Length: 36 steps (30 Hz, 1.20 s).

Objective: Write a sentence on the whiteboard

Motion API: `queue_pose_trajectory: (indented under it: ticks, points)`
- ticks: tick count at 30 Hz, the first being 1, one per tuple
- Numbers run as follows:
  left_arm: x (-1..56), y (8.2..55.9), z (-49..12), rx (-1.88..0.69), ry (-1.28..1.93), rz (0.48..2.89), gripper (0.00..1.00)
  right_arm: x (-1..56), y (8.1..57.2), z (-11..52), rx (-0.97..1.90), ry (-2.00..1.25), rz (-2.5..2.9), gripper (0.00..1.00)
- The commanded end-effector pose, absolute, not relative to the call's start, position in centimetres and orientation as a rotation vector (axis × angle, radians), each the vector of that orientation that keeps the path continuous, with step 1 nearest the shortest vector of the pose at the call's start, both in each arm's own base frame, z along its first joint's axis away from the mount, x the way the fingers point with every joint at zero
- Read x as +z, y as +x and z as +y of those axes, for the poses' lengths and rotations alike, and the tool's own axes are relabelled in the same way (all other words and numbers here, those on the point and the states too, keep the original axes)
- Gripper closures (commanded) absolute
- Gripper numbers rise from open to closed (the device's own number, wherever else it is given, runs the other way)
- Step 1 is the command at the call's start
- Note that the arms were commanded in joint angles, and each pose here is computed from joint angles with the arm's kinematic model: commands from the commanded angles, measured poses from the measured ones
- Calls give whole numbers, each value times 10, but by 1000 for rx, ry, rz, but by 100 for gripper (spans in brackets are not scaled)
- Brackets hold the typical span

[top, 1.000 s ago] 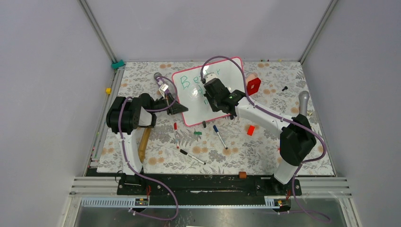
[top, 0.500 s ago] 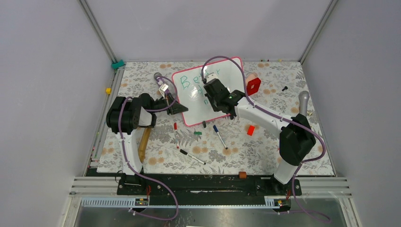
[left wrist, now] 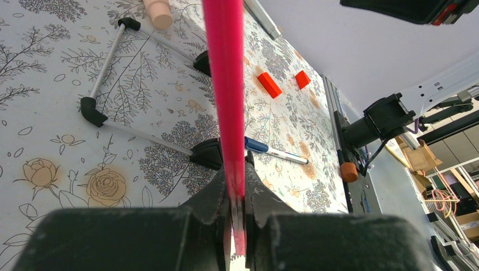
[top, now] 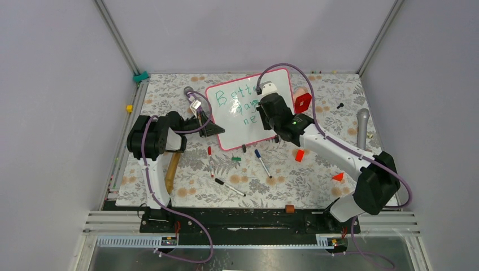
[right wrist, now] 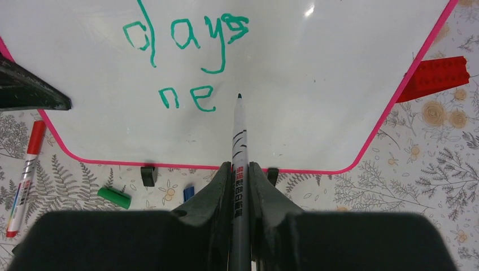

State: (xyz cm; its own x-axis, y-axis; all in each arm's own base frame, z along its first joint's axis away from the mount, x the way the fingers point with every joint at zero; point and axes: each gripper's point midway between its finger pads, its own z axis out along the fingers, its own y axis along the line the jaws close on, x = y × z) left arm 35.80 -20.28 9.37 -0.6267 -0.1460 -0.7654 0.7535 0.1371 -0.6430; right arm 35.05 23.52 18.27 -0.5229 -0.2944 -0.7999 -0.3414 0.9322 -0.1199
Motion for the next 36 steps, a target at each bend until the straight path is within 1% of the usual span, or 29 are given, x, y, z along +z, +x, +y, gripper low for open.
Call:
queue_pose_trajectory:
  ticks: [1,15,36]
  points:
    - [83,332,-209,-1613,812,1630,100,201,364,236,94,-388,2104,100]
    - [82,332,-209,-1615,810,1633,100,180,372,245,71,-422,2171,100]
    - [82,332,-209,-1614,810,1632,100,170,384,241,-13,-400,2179,100]
